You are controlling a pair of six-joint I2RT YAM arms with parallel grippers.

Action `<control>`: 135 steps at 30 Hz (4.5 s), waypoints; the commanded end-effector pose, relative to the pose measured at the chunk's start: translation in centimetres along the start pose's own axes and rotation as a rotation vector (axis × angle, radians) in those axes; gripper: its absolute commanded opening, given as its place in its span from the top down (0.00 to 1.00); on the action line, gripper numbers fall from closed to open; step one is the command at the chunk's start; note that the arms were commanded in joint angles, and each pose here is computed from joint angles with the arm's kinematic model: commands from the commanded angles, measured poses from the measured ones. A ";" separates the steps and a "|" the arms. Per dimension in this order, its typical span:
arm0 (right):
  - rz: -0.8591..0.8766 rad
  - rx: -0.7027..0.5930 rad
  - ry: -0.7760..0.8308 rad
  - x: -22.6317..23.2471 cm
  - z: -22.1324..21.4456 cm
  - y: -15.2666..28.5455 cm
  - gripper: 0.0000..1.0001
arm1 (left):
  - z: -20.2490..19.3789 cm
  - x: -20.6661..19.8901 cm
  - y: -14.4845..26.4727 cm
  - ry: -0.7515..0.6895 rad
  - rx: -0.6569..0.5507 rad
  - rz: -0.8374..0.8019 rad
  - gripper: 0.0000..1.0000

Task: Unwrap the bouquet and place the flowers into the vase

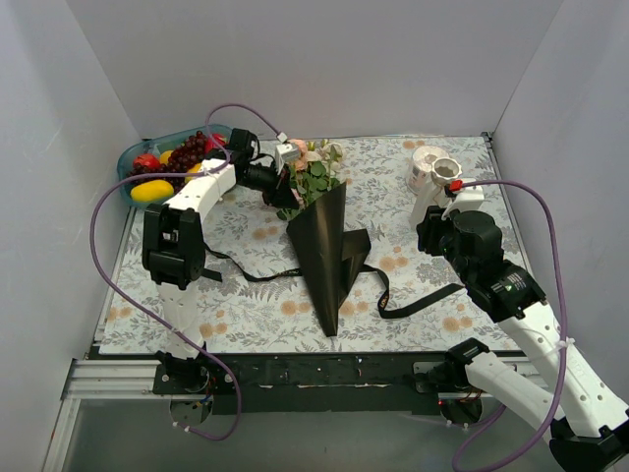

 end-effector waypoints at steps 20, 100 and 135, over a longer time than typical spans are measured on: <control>0.024 -0.077 -0.019 0.0 1.3 1.0 0.49 | -1.2 -1.0 1.5 0.045 -0.016 -0.086 0.49; 0.064 -0.058 -0.029 0.7 0.6 0.9 0.47 | 0.3 -3.7 3.0 0.105 -0.077 -0.091 0.27; 0.052 -0.084 -0.048 0.5 1.8 1.6 0.53 | 3.7 -10.7 2.4 0.070 -0.051 -0.293 0.87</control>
Point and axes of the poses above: each gripper's point midway between its finger pads, its own y axis back along the fingers, its own x axis along the line the jaws close on, z = x × y, the point moved 2 cm from there along y, back along the fingers, and after that the axes turned 1 degree about y, right-handed, at the moved point
